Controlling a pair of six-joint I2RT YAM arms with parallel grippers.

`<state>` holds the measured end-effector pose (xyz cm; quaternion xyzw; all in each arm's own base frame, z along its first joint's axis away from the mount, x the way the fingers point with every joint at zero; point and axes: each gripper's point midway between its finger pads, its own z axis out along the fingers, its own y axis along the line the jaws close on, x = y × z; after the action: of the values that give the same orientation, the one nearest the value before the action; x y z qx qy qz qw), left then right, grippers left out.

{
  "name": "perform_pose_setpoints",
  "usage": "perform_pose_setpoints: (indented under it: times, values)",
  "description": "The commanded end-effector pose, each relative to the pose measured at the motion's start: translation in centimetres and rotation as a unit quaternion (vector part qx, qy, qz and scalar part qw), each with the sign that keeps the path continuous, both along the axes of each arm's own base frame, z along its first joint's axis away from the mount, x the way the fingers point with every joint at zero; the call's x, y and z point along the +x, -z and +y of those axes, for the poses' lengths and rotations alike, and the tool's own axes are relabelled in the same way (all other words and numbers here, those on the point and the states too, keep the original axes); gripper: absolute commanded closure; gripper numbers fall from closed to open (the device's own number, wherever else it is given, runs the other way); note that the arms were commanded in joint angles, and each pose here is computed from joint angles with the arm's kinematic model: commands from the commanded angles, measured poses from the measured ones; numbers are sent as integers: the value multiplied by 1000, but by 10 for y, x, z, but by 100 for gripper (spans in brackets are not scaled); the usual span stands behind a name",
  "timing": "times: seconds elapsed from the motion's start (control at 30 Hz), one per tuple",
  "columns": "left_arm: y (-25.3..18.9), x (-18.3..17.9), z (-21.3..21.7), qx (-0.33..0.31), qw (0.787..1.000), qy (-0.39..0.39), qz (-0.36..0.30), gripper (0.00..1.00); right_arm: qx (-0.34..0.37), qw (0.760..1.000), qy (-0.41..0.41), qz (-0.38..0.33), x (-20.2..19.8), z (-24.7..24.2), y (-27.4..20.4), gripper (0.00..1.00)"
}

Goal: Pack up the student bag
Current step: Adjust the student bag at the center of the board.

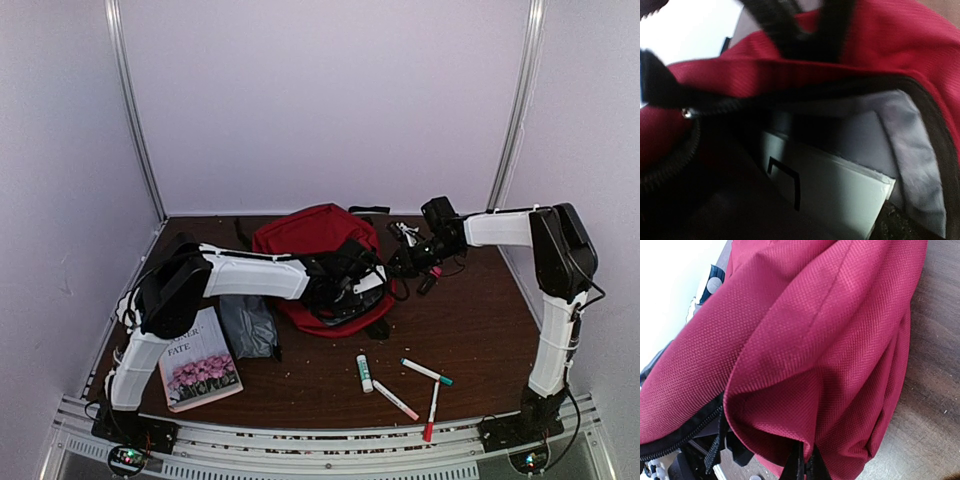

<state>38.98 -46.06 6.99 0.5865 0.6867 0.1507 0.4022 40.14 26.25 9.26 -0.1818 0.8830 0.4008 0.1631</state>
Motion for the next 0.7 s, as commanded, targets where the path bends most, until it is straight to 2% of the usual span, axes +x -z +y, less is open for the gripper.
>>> perform_pose_setpoints:
  times: [0.0,0.23,0.37,0.53,0.67]
  values:
    - [-43,65,24,-63,985,-126,-101,2,38,999,-11,14,-16,7,-21,100]
    - [-63,97,35,-114,966,-194,-124,2,47,999,-7,17,-17,8,-21,100]
    - [-69,96,32,-126,966,-191,-124,2,48,999,-1,22,-17,7,-20,100]
    - [-73,79,29,-142,973,-158,-88,2,44,999,15,21,-10,-3,-18,100]
    - [-86,46,24,-158,981,-105,-47,2,45,998,35,18,-1,-15,-18,100]
